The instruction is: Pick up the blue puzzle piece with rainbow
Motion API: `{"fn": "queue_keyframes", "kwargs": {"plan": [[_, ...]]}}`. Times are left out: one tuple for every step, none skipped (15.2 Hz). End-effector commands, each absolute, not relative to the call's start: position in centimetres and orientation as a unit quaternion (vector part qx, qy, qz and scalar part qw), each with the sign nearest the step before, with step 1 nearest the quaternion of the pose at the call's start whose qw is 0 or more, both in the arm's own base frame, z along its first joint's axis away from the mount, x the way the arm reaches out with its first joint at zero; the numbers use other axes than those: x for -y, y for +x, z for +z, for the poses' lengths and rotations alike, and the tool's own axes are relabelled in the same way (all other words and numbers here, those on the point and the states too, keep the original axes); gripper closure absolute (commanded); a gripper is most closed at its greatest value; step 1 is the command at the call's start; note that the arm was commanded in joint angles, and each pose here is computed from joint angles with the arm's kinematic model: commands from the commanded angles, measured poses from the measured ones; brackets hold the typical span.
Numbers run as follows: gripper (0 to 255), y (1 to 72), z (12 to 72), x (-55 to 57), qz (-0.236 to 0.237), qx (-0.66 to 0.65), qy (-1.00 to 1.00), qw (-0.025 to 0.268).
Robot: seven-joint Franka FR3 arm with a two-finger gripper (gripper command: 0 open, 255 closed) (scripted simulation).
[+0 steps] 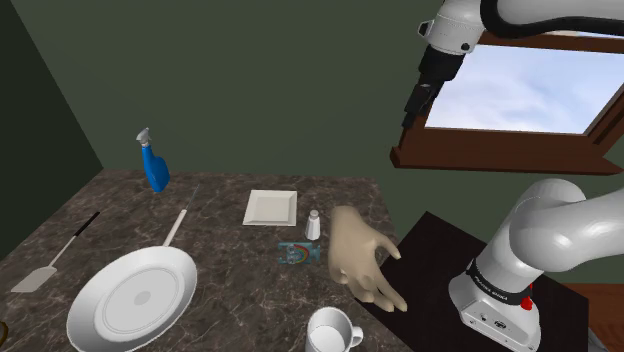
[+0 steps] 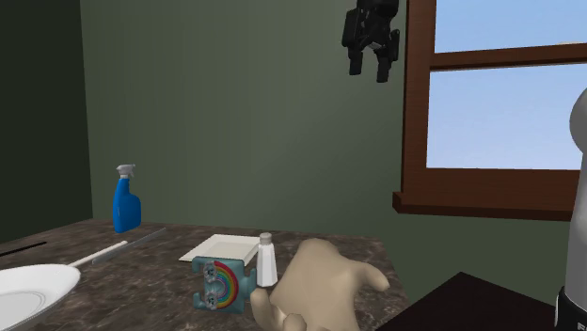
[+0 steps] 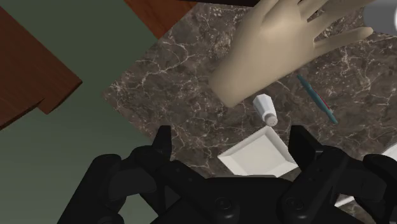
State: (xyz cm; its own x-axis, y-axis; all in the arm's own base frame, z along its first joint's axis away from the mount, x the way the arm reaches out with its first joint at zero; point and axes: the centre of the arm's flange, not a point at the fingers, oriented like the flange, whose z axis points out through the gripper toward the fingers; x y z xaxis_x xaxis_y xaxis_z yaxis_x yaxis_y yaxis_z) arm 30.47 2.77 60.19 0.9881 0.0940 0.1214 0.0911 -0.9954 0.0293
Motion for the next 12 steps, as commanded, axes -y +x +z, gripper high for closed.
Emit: {"fn": "queue_keyframes", "kwargs": {"plan": [[0, 30.5, 60.2, -2.8, 0.061, -0.046, 0.997, 0.012], [0, 31.1, 59.2, -3.3, 0.06, -0.058, 0.996, 0.011], [0, 31.8, 58.2, -3.9, 0.058, -0.069, 0.996, 0.01], [0, 32.4, 57.2, -4.5, 0.056, -0.081, 0.995, 0.009], [0, 33.1, 56.2, -5.1, 0.054, -0.092, 0.994, 0.008], [0, 33.7, 55.2, -5.7, 0.053, -0.103, 0.993, 0.007], [0, 34.2, 54.2, -6.3, 0.051, -0.115, 0.992, 0.006], [0, 34.8, 53.2, -7.0, 0.049, -0.126, 0.991, 0.004], [0, 35.4, 52.2, -7.6, 0.047, -0.137, 0.989, 0.003], [0, 35.9, 51.2, -8.3, 0.046, -0.149, 0.988, 0.002], [0, 36.4, 50.2, -9.0, 0.044, -0.16, 0.986, 0.001], [0, 36.9, 49.2, -9.7, 0.042, -0.171, 0.984, 0.0]]}}
